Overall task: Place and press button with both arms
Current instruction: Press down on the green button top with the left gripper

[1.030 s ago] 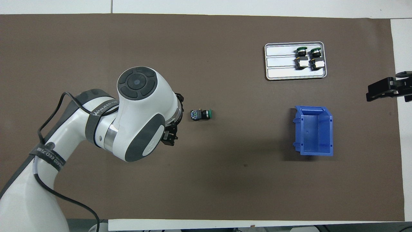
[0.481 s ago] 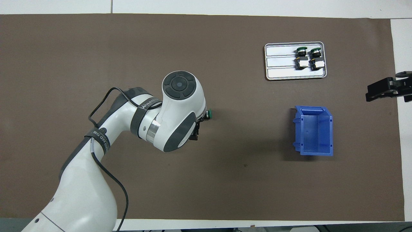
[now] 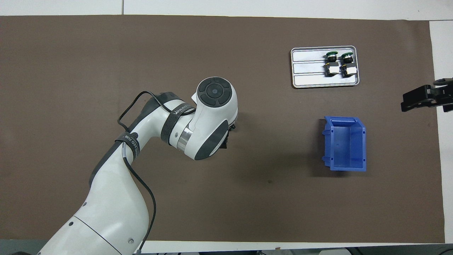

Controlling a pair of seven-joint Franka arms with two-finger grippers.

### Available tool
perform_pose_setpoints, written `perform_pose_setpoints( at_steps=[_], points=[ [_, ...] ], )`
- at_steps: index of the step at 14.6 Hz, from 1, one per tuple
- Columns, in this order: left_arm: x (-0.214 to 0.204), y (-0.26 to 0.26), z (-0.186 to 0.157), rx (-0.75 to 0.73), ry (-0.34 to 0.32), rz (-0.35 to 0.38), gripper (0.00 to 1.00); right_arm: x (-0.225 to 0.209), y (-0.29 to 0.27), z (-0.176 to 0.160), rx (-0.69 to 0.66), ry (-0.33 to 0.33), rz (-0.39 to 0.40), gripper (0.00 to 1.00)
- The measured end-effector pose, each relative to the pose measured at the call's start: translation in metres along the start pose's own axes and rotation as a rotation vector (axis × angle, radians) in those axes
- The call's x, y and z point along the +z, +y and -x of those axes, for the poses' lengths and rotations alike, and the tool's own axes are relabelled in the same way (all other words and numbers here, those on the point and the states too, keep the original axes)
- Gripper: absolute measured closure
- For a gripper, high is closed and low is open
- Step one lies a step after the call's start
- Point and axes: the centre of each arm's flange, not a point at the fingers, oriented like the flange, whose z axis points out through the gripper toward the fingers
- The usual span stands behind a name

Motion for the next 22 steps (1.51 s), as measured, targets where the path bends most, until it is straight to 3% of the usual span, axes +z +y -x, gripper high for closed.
perform_pose_setpoints(
  at_steps=[8, 10, 12, 21, 22],
  points=[
    [0.018, 0.01, 0.0, -0.004, -0.003, 0.035, 0.02, 0.0, 0.0, 0.0, 0.0, 0.0, 0.0, 0.01],
    [0.019, 0.01, 0.0, -0.005, -0.005, 0.04, 0.07, 0.0, 0.0, 0.0, 0.0, 0.0, 0.0, 0.01],
    [0.019, 0.011, 0.0, -0.005, -0.006, 0.041, 0.22, 0.0, 0.0, 0.0, 0.0, 0.0, 0.0, 0.01],
    [0.026, 0.013, -0.002, -0.009, -0.008, 0.051, 0.27, 0.0, 0.0, 0.0, 0.0, 0.0, 0.0, 0.01],
    [0.026, 0.013, -0.002, -0.009, -0.008, 0.051, 0.31, 0.0, 0.0, 0.0, 0.0, 0.0, 0.0, 0.01]
  ],
)
